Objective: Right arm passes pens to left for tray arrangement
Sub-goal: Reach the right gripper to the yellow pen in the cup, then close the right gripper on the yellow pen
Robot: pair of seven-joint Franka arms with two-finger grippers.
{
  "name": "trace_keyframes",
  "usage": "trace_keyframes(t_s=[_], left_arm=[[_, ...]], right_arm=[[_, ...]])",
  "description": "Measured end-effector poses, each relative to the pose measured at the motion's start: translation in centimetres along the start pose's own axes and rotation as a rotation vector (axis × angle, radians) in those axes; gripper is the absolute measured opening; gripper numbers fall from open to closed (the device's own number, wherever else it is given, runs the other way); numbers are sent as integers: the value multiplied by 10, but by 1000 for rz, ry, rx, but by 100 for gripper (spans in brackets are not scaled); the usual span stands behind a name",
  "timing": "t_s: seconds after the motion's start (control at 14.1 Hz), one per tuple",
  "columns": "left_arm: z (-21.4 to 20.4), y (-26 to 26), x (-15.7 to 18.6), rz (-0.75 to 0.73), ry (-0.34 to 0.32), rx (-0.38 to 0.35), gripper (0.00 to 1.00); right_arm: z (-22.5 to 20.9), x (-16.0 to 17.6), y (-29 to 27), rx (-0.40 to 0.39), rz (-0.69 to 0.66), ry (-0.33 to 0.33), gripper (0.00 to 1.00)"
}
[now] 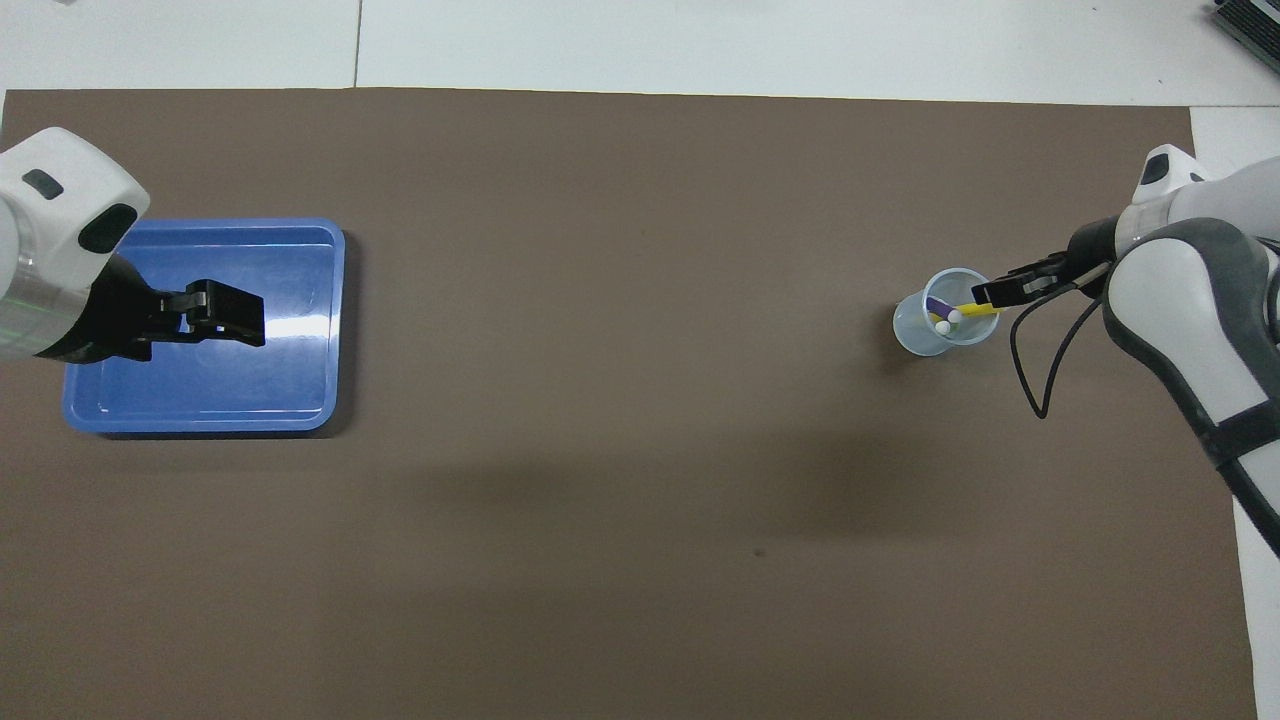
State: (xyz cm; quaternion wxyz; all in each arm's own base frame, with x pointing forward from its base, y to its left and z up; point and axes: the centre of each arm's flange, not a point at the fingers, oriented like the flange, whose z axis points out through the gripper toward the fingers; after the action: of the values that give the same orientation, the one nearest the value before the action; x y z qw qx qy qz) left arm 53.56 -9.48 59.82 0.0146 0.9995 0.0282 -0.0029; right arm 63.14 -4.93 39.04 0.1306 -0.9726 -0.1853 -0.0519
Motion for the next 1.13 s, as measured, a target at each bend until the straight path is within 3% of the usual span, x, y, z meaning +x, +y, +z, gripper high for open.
trace_keyframes(t_s=[0.5,0.71,1.13], left_arm=[[3,0,-1,0,-5,2,100],[2,0,-2,1,-5,2,100],[5,0,-4,1,-11,4,100]], right_arm=[[7,-4,0,4,4,-10,51],[7,-4,0,5,4,-11,41],[7,-4,1,4,5,-10,33]])
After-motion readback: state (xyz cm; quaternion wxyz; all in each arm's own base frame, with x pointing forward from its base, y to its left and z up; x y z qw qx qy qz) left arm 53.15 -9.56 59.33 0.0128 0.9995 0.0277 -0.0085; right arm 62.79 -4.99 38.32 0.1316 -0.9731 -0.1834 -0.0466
